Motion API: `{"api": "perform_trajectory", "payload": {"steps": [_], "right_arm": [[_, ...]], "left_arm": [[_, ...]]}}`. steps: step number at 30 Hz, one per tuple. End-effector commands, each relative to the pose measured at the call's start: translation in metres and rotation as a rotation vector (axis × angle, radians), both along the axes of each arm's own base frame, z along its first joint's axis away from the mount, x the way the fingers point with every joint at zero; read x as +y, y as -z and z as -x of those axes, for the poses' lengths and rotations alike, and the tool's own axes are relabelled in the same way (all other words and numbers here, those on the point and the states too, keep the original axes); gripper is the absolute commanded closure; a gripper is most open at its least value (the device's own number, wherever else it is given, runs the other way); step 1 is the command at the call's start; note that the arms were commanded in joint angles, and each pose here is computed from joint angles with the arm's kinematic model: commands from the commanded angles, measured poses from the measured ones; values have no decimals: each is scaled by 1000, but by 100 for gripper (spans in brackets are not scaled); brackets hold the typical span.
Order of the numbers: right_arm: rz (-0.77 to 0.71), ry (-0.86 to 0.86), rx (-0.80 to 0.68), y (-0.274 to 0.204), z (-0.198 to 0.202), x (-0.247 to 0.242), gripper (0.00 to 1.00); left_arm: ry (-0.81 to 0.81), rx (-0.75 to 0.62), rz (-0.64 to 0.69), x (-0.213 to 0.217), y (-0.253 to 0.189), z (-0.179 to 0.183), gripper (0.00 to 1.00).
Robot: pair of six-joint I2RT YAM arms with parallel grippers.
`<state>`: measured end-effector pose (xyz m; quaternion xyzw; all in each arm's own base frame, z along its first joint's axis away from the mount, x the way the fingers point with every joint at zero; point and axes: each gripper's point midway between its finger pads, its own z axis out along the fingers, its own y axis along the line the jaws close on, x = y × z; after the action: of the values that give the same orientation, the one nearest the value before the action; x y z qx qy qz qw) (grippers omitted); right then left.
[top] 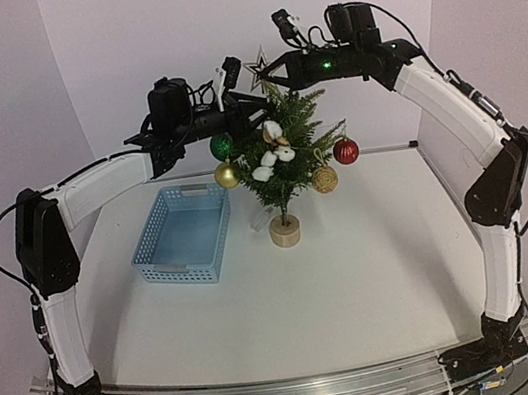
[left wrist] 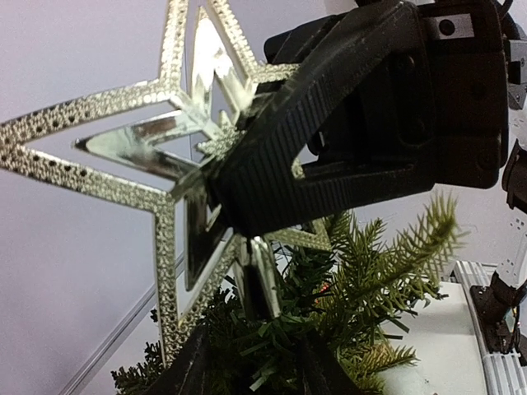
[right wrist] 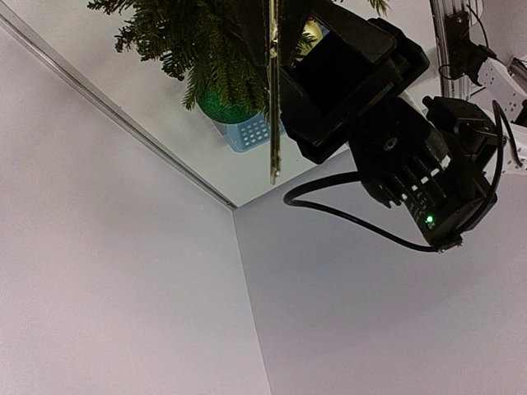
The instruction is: Decorate the small christmas tree
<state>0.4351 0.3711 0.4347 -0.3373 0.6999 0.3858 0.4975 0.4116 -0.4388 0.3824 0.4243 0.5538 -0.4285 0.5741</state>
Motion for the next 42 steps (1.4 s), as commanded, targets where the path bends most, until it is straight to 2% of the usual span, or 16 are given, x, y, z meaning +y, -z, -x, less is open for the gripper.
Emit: {"api": "perform_trajectory", "payload": {"steps": [1,6,14,20,30,42], "right_arm": [[-38,-3,-82,-38,15,-9,100],[-35,11,-84,-39,15,-12,100],[-18,40,-130,-47,17,-19,100],[-7,40,-112,-41,19,-20,100],[10,27,-63,-21,13,-14,100],[31,36,-52,-11,13,-16,100]], "left_arm": [[7,-71,62,-3,-30,3,68],[26,-75,65,-8,-30,6,72],[33,-77,65,-9,-31,8,86],[31,-75,64,-8,-31,8,95],[23,-71,62,-8,-31,7,100],[18,-76,66,-8,-33,6,100]]}}
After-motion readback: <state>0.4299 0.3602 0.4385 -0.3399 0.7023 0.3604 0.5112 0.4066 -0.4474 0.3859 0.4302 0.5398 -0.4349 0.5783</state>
